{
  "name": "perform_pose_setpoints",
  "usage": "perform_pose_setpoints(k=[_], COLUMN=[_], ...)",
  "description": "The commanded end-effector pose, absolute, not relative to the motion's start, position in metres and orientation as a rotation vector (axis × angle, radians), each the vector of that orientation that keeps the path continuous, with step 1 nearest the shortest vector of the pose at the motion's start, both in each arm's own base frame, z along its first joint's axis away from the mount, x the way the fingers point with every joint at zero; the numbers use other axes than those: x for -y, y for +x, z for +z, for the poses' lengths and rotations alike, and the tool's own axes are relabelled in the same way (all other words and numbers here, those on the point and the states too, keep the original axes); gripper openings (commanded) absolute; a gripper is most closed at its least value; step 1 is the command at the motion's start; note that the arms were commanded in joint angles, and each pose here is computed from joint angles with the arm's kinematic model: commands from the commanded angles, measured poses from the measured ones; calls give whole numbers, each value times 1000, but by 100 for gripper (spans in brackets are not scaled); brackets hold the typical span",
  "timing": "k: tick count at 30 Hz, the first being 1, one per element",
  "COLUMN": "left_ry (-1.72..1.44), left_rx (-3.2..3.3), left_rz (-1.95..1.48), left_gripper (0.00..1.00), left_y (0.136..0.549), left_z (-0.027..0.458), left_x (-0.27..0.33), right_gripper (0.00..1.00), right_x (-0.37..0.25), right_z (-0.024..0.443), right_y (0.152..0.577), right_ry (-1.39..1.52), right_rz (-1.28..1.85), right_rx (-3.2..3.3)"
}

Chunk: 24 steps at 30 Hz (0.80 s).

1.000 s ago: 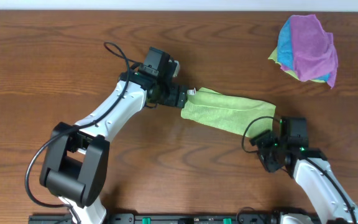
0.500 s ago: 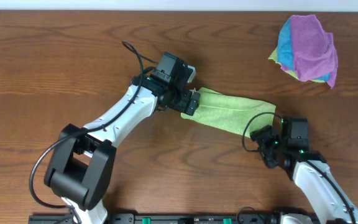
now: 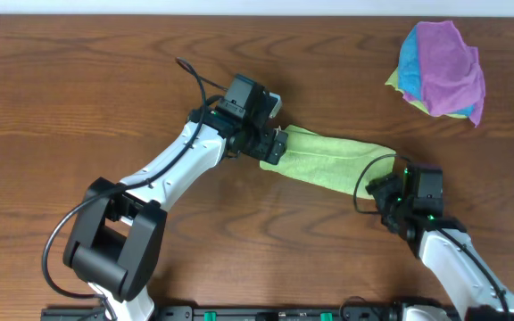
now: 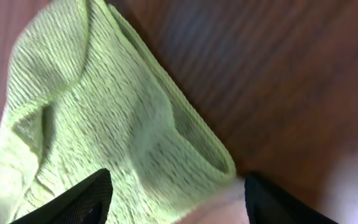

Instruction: Fold the cloth

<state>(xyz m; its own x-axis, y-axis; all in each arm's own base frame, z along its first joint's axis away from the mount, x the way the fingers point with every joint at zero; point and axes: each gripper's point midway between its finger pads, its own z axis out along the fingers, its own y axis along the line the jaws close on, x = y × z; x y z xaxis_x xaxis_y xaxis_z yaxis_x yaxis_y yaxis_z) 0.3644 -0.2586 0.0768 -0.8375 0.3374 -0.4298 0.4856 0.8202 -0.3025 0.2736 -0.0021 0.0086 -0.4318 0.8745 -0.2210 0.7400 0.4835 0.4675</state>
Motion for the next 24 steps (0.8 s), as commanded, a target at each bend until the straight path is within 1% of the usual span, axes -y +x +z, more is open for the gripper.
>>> perform_pose_setpoints(k=[1,4,9,13,15,16,18,19,20,22,24], left_ry=[644,644,633,643,637,630,613,613,615,625,613], left_rx=[-2592,-2588,-2594,-2594,-2595,-2596,-2594,-2589,-2587,-2584,-2589], left_rz=[-593,-594,-603,-612,-620,-622,-619,-620,-625,-624,-610], left_gripper=[95,96,96,99,100,94,90,85,77,66,49], left_y=[371,371,370,366,364,363,363,363,361,359,360], left_z=[92,93,93,93,93,94,94,95,95,95,92], left_x=[265,266,267,274,279,280,284,286,289,292,294], right_gripper=[69,68,56,34,26,21,12,8,4,1,1], right_x=[10,7,7,7,7,7,7,7,7,7,7], right_z=[-9,-16,-19,-19,-19,-19,-19,-19,-19,-19,-19], right_y=[265,270,274,274,274,274,274,274,274,274,274], right_ry=[1377,1374,1374,1373,1373,1373,1374,1373,1373,1373,1370], right_rz=[347,372,383,382,382,382,381,381,381,382,380], right_rx=[-2332,-2340,-2334,-2334,-2334,-2334,-2335,-2335,-2335,-2335,-2338])
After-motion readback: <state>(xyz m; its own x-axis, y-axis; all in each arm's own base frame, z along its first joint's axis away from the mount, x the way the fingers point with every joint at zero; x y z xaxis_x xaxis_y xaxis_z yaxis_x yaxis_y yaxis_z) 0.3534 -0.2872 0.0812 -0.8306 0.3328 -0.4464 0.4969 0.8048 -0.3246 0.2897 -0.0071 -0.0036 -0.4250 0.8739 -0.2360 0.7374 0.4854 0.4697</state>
